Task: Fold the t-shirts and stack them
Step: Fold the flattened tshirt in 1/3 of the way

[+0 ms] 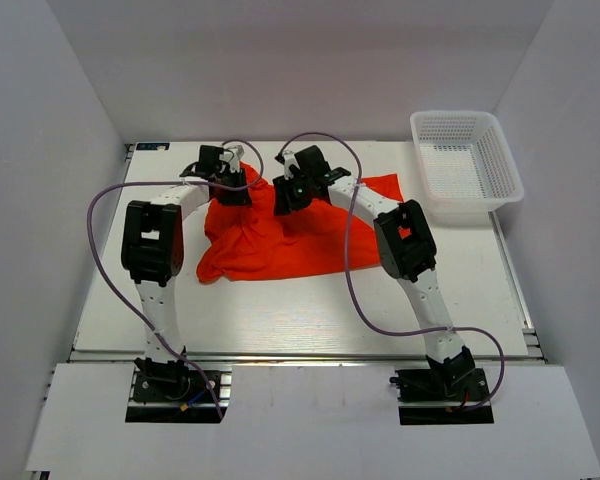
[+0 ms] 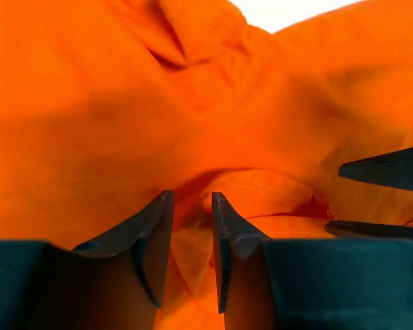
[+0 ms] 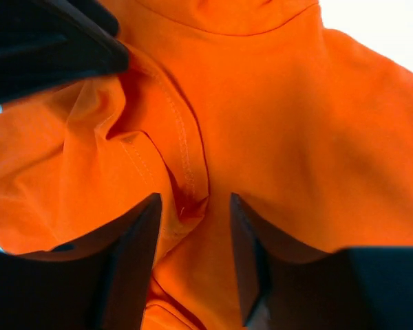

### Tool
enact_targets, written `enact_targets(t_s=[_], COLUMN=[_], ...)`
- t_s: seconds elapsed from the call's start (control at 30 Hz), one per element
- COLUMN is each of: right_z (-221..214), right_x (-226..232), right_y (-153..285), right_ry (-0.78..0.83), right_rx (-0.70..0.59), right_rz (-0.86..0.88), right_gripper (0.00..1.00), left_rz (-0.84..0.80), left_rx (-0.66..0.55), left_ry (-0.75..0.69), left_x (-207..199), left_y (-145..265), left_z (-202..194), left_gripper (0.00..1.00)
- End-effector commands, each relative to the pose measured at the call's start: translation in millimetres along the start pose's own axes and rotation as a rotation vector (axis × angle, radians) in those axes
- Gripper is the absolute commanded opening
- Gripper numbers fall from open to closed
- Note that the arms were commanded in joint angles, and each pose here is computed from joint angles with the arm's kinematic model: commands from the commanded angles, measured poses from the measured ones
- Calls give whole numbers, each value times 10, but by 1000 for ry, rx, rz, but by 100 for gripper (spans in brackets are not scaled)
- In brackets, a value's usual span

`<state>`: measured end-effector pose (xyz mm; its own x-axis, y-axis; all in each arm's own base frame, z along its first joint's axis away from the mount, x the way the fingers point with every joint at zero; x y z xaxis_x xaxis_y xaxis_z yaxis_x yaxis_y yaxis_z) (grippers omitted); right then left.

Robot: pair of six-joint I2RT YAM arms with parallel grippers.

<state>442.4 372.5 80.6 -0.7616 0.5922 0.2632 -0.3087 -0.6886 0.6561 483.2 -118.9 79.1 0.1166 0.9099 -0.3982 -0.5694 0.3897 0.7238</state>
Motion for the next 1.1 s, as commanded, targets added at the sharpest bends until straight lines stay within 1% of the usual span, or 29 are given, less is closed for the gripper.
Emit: enact_targets(t_s=[0.0, 0.03, 0.1, 0.13, 0.17, 0.2, 0.23, 0.3, 0.33, 0.37, 0.6, 0.67, 0.73, 0.77, 0.8, 0.87, 0.9, 0.93, 1.0, 1.03, 1.07], right_z=[95, 104, 39, 10, 16, -15, -19, 3, -8, -41, -121, -130, -148, -148, -145, -129, -117, -126, -108, -177, -149], right_x=[49, 74, 107, 99, 131, 132, 132, 132, 125, 113, 192, 212, 207, 201, 180, 157, 158, 154, 145, 130, 132], right_y=[5, 2, -32, -61, -62, -84, -91, -80, -95, -101, -110, -126, -137, -142, -142, -138, -137, -129, -113, -119, -97], right_ry=[-5, -6, -20, -25, -33, -40, -43, -40, -38, -43, -47, -43, -54, -59, -62, -73, -71, -66, -55, -67, -64], right_rx=[-26, -35, -25, -20, -18, -11, -9, -15, -12, 2, 33, 34, 38, 38, 37, 35, 35, 40, 38, 54, 47], right_rz=[12, 24, 44, 45, 55, 61, 63, 60, 60, 52, 93, 101, 98, 93, 82, 65, 66, 63, 41, 29, 24], right_gripper=[49, 47, 46, 46, 43, 38, 36, 36, 39, 43, 45, 35, 33, 31, 24, 20, 20, 17, 0, 0, 0], left_rz=[-22, -30, -33, -31, -31, -28, -19, -19, -8, -11, -34, -34, -37, -37, -37, -40, -43, -43, -40, -40, -49], left_rx=[-9, -13, -23, -15, -17, -6, -9, -9, -12, -25, -27, -27, -35, -35, -35, -45, -55, -55, -46, -46, -44], left_ry=[-36, -46, -40, -37, -38, -34, -24, -23, -23, -27, -21, -21, -15, -15, -15, -18, -21, -21, -18, -18, -19], left_x=[-86, -132, -145, -128, -143, -137, -129, -129, -114, -128, -155, -155, -176, -177, -177, -197, -217, -217, -203, -203, -215], left_y=[68, 54, 73, 43, 58, 63, 62, 62, 62, 89, 77, 77, 107, 107, 107, 143, 179, 180, 170, 170, 171], left_z=[13, 15, 26, 0, 32, 9, 11, 11, 16, 36, 27, 27, 52, 53, 53, 82, 112, 112, 76, 76, 72], left_gripper=[39, 38, 29, 23, 10, 4, 0, 0, 0, 0, 0, 0, 0, 0, 0, 0, 0, 0, 0, 0, 0])
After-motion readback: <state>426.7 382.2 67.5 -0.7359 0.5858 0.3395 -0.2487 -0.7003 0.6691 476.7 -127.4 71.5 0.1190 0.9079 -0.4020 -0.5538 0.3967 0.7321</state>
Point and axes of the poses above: each gripper's point midway between its finger pads, its own y axis back along the fingers, its own x axis along the line the jaws close on, z = x × y, the point moved 4 cm from there along y, back along the fingers, and after that the axes turned 8 degrees about y, right-handed, at the moved point
